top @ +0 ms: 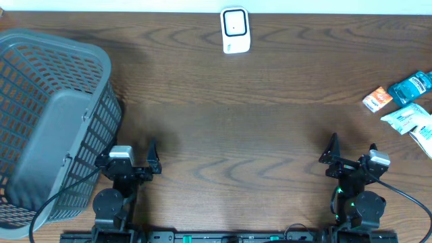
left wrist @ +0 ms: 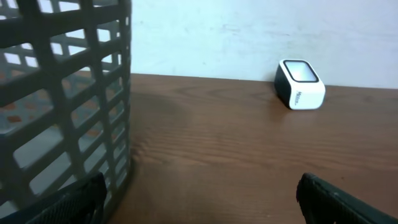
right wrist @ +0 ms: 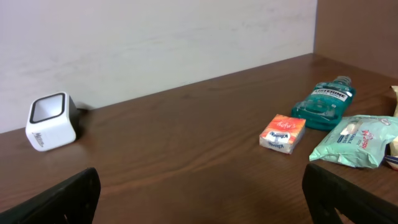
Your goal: Scan the item barcode
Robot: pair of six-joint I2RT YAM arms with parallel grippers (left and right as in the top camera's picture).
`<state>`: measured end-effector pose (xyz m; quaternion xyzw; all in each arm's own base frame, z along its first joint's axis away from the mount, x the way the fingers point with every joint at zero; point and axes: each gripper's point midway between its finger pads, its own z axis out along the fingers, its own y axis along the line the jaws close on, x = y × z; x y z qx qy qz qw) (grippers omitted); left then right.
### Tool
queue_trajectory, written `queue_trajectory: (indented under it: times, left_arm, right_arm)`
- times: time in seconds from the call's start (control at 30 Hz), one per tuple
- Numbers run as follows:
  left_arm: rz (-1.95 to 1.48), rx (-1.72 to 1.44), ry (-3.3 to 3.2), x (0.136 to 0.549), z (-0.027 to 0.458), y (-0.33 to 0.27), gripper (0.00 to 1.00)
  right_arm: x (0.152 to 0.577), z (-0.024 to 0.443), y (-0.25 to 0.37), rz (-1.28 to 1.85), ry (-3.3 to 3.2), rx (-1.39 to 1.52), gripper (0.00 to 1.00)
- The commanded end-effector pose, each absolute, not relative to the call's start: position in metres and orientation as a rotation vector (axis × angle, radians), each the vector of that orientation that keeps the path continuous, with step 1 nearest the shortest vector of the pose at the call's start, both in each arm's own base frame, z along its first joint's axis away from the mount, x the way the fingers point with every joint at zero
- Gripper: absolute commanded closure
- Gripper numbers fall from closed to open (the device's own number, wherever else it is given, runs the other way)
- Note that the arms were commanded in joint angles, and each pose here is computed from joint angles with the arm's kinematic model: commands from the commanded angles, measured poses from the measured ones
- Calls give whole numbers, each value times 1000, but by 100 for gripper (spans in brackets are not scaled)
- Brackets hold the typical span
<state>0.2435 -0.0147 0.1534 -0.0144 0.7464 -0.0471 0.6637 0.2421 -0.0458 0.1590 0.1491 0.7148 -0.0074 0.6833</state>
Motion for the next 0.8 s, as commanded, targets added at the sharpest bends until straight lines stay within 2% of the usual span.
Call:
queue_trajectory:
  times: [0.0,0.77]
  left_arm:
    - [-124,-116,1724,244,137,-9,2]
    - [-162,-125,1723,243,137,-14,2]
  right_arm:
    - [242,159,-47,-26,1602,332,1]
    - [242,159,-47,-26,1602,331,1]
